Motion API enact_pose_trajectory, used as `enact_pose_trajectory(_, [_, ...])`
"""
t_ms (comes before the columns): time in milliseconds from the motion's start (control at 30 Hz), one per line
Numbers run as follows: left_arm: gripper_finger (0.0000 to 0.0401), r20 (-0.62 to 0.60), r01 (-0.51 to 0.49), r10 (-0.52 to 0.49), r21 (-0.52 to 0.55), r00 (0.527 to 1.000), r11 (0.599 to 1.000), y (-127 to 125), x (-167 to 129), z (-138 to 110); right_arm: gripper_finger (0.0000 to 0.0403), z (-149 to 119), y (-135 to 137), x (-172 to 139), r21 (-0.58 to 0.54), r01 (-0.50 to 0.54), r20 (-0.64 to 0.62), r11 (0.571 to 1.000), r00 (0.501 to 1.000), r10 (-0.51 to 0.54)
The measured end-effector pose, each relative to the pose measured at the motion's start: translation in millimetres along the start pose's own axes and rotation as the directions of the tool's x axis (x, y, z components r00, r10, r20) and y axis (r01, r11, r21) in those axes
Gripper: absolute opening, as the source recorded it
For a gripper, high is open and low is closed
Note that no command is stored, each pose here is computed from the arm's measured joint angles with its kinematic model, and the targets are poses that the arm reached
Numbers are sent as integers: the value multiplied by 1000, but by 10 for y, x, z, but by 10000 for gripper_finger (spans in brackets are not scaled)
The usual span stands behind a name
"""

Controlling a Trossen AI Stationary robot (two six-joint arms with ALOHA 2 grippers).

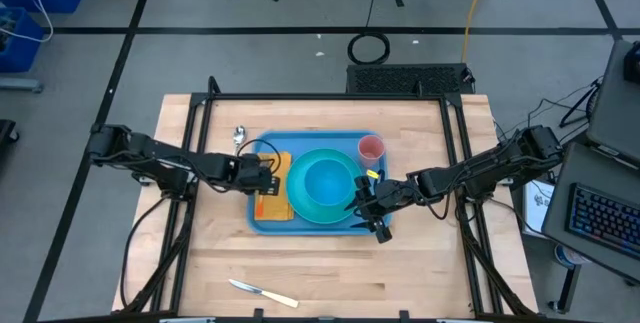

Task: Set up tray
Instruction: Put the orange spoon on the yellow napkin

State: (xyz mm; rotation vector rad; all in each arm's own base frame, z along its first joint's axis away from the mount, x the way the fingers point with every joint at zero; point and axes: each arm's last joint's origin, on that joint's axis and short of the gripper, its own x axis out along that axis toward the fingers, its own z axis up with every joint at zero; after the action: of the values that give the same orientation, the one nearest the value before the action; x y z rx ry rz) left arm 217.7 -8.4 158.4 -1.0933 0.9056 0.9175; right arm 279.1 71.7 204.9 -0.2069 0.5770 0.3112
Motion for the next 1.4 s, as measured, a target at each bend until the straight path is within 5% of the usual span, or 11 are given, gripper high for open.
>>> enact_pose_trajectory(800, [127,134,-100,91,60,987,993,342,-434,229,216,4,-1,0,2,0,3,1000,1000,0])
enact_pose_trajectory(1400, [127,212,-266,270,-46,939,963,578,-413,610,216,4,-1,0,2,0,3,1000,1000,0])
